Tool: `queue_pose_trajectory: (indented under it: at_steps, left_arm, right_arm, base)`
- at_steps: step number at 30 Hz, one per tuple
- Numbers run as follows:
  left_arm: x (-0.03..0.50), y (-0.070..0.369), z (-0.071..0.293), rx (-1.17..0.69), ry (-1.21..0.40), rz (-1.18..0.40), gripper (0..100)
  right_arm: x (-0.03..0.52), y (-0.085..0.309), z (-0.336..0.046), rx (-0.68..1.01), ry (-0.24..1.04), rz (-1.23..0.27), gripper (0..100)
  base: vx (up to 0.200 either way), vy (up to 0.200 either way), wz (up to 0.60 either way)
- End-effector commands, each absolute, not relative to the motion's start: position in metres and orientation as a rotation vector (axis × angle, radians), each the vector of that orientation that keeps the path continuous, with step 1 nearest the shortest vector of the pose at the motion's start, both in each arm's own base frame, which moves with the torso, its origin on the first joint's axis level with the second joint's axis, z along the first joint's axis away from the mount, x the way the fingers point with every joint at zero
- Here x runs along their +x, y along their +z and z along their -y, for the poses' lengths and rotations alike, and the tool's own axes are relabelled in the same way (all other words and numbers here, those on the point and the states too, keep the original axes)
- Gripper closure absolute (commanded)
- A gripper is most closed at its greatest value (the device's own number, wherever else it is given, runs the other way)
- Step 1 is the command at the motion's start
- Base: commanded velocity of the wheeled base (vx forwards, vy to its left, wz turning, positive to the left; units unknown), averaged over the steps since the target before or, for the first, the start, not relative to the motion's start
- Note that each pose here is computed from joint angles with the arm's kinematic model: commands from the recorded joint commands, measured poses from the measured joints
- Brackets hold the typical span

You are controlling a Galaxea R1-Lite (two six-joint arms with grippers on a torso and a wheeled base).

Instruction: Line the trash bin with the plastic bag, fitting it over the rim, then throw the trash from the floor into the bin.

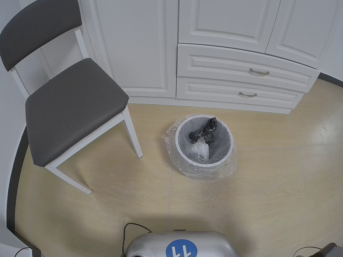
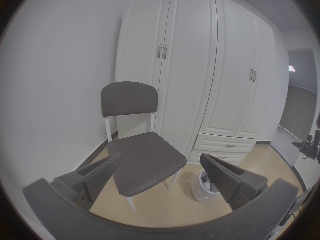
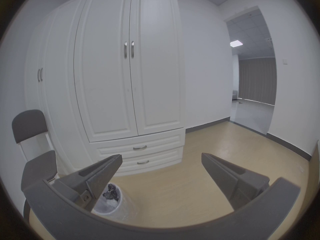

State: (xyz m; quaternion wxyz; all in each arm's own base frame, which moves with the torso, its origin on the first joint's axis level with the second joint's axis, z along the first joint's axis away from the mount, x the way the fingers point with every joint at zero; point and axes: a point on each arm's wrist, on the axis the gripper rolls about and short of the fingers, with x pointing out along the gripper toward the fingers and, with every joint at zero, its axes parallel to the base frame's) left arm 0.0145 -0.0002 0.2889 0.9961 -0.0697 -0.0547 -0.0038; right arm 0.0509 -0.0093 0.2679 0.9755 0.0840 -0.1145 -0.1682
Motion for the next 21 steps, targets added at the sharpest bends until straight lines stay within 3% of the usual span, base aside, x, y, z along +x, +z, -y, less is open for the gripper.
queue_pose_trajectory:
  at_steps: [1,9,21]
  left_arm:
    - [-0.020,0.278,0.000,-0.144,0.029,0.176,0]
    - [-0.057,0.264,0.000,-0.146,0.003,0.187,0]
    - [-0.102,0.272,-0.001,-0.144,-0.012,0.210,0]
  right_arm:
    - [-0.007,0.260,0.006,0.176,-0.393,0.383,0]
    - [-0.071,0.222,0.001,0.189,-0.352,0.426,0]
    - [-0.088,0.187,0.008,0.189,-0.342,0.409,0]
  base:
    - [0.000,0.000,0.00]
    - [0.000,0.000,0.00]
    - [0.000,0.000,0.00]
